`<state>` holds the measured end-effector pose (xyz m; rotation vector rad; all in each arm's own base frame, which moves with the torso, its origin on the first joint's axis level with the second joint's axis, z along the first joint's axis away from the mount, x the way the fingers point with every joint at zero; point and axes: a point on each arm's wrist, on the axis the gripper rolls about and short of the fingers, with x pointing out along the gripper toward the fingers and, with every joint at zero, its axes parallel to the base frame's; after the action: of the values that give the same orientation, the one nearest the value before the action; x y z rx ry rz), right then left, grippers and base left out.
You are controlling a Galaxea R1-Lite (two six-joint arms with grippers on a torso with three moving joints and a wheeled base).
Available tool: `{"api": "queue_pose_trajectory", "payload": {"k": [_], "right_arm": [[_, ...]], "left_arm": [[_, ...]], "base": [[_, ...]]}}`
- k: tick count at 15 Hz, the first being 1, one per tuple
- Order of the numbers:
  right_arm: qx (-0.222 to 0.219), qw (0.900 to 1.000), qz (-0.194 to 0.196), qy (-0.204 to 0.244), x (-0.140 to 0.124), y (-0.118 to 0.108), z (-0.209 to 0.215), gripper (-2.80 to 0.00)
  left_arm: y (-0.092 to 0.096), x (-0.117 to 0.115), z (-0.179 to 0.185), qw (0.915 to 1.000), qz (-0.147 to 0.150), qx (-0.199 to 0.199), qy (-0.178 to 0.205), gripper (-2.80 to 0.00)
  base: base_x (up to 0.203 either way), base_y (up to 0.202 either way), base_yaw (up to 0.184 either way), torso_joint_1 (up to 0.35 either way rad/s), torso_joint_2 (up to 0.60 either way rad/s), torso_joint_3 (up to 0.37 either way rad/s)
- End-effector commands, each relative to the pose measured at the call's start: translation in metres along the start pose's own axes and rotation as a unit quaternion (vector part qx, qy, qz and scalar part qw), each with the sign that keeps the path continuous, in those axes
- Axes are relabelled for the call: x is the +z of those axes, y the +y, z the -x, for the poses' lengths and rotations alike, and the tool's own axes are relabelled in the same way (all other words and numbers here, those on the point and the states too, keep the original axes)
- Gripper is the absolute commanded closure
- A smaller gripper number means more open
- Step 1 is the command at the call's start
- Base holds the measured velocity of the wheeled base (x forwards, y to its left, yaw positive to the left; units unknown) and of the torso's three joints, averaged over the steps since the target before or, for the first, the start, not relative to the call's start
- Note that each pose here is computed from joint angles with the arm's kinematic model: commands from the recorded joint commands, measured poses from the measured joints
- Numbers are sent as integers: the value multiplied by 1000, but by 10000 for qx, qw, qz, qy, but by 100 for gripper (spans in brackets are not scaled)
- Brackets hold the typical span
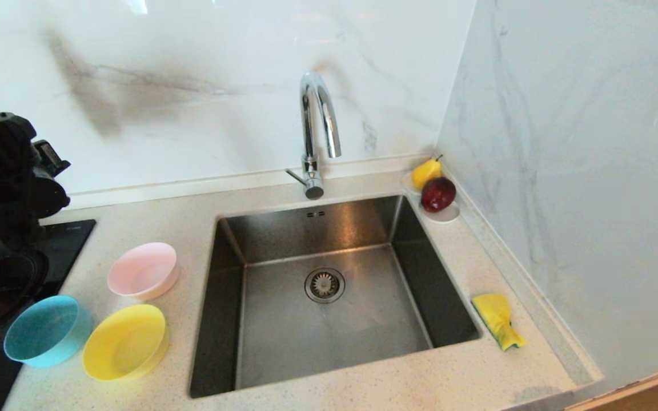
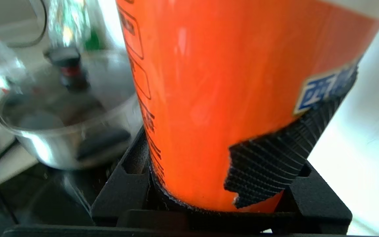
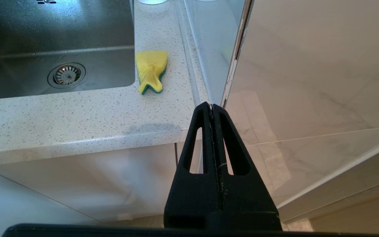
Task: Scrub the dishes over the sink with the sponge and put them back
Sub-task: Place the dish soap on the table
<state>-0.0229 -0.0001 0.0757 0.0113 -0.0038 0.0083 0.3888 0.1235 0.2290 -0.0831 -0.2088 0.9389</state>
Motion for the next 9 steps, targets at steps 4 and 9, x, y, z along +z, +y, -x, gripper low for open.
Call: {"api": "queue_pose_trajectory", "payload": {"k": [4, 9], "right_arm": [[4, 10000, 3, -4, 0, 0, 0, 0], [5, 10000, -5, -4, 0, 0, 0, 0]], "left_arm": [[-20, -87, -33, 9987, -286, 171, 390, 0], [-27, -118, -44, 9984, -295, 289, 394, 0]], "base": [[0, 0, 0, 0, 0, 0], [0, 0, 0, 0, 0, 0]]}}
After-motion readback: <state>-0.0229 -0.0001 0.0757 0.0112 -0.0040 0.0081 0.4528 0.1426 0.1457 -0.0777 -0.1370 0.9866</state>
